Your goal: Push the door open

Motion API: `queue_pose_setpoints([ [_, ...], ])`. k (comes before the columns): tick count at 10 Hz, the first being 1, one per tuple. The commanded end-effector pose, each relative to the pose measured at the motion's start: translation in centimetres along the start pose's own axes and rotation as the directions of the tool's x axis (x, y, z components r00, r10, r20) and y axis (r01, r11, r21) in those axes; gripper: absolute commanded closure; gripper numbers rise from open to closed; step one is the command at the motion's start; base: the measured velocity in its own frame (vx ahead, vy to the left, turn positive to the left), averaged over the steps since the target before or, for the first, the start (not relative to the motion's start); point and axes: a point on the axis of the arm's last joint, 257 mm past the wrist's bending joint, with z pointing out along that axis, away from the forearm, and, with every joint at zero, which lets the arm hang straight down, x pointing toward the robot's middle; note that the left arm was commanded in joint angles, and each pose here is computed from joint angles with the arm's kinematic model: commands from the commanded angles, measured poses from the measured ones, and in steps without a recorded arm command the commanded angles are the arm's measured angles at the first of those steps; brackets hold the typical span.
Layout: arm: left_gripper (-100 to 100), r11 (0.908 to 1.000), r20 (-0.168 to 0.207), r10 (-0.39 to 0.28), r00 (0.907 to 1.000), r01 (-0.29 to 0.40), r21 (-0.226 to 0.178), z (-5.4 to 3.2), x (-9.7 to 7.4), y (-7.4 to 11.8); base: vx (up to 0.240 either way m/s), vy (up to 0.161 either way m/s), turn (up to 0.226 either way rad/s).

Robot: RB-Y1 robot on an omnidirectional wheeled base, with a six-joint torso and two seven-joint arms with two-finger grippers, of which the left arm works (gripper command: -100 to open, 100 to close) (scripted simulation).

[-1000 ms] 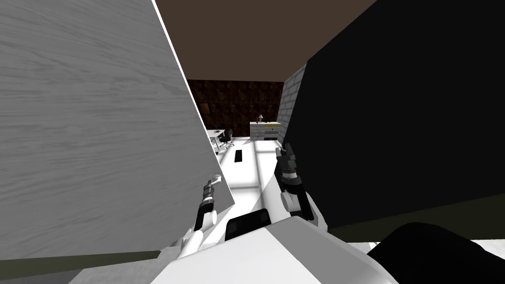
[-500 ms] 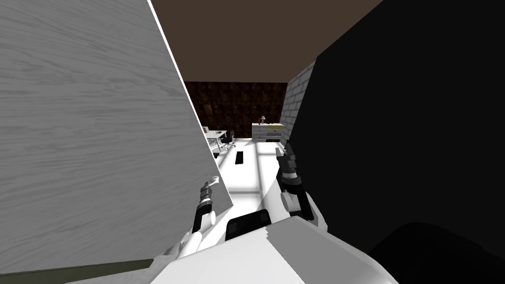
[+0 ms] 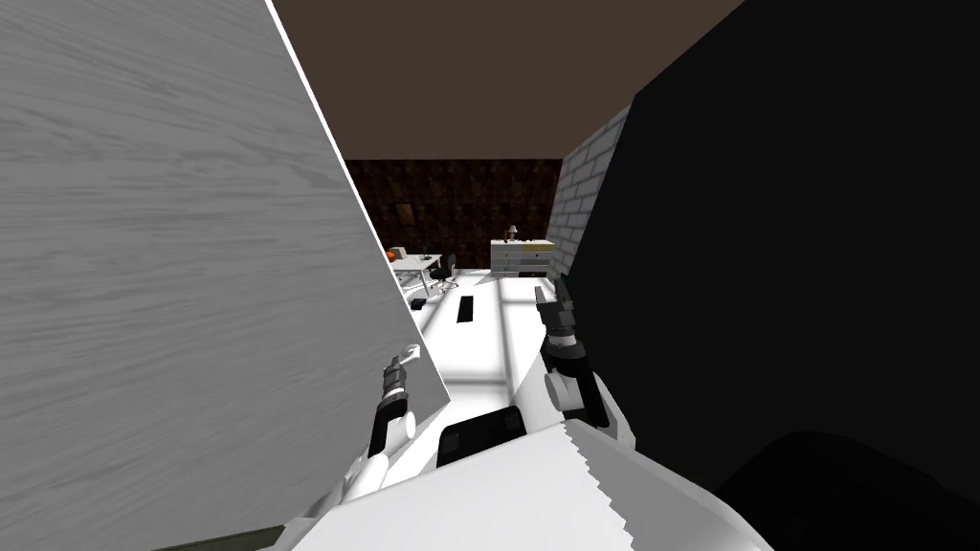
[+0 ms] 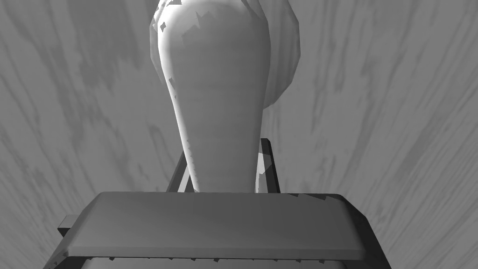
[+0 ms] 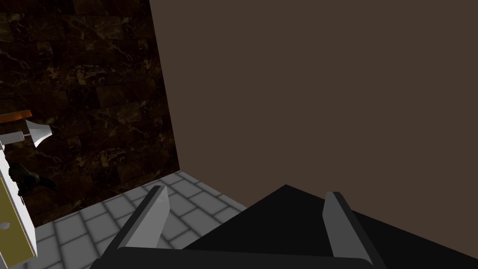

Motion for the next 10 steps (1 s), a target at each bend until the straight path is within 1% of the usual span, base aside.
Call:
queue_pose_setpoints([
  [1, 100, 0.9999, 0.023, 0.002, 0.9997, -0.003, 0.017, 0.56, -1.1, -0.7, 0.183, 0.006, 0.043],
  [4, 100, 0.9998, 0.064, 0.002, 0.9979, -0.003, 0.018, 0.59, -2.9, -0.7, 0.188, -0.011, 0.037],
  [7, 100, 0.9998, 0.112, 0.0, 0.9937, -0.002, 0.018, 0.52, -4.9, -0.7, 0.212, -0.003, 0.04],
  [9, 100, 0.9998, 0.112, 0.0, 0.9937, -0.002, 0.018, 0.52, -4.9, -0.7, 0.086, 0.005, 0.014],
  [10, 100, 0.9998, 0.145, -0.002, 0.9895, -0.001, 0.018, 0.42, -6.3, -0.7, 0.135, -0.02, 0.038],
])
